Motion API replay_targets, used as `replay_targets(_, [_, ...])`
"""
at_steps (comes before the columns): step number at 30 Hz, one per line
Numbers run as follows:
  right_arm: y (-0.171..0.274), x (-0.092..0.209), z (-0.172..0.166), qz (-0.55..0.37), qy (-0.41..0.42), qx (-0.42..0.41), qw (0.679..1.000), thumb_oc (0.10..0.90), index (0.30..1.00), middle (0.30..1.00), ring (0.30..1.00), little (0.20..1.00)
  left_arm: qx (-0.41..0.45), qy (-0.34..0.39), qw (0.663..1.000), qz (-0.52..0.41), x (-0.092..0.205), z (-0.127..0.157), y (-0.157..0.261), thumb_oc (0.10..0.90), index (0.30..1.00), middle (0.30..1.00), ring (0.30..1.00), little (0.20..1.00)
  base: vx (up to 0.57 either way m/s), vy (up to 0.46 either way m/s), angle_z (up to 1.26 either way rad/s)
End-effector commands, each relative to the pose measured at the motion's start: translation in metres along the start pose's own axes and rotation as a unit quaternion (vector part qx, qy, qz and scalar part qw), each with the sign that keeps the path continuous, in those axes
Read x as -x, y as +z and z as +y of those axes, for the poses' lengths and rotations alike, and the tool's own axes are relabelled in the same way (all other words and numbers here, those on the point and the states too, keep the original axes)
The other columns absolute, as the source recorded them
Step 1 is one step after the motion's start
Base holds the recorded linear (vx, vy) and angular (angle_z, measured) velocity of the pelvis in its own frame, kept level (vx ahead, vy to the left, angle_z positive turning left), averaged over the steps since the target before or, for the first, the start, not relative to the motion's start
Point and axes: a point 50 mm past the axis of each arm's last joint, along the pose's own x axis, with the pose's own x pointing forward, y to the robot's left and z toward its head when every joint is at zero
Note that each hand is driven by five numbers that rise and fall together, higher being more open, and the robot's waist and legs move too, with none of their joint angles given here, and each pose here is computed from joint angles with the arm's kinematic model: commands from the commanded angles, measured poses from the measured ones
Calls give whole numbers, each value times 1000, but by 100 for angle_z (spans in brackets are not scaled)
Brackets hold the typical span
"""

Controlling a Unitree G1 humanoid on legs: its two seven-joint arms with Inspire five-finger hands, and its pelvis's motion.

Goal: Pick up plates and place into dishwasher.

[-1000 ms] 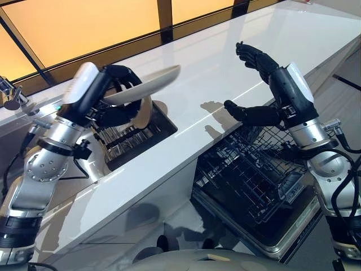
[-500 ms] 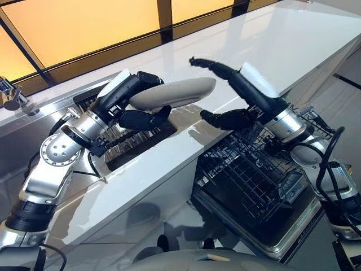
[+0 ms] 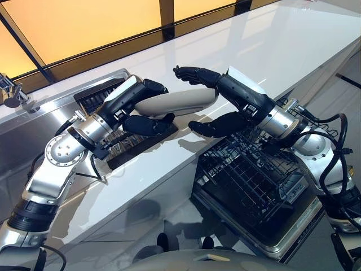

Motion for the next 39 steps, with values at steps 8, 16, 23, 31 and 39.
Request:
replay_targets(8, [43, -22, -5, -139, -10, 0, 990, 100, 300, 300, 300, 200, -18, -27, 989, -147, -33, 8, 51, 100, 300, 300, 300, 200, 0, 0, 0])
replay_targets(16, [30, -14, -11, -89, -39, 32, 995, 100, 300, 300, 300, 200, -45, 26, 983, -177, -24, 19, 59, 100, 300, 300, 300, 200, 0, 0, 0])
replay_targets(23, [22, -8, -16, -61, -52, 20, 997, 100, 300, 300, 300, 200, -57, 62, 979, -184, -15, 27, 60, 756, 862, 862, 862, 856, 0, 0, 0])
replay_targets(31, [17, -5, -21, -83, -98, -34, 991, 100, 300, 300, 300, 200, -42, 146, 976, -159, -5, 38, 48, 800, 900, 900, 900, 900, 0, -1, 0])
replay_targets(39, [20, 5, -44, -127, -244, -54, 960, 100, 300, 300, 300, 200, -28, 214, 968, -128, 4, 49, 32, 800, 900, 900, 900, 900, 1, -10, 5])
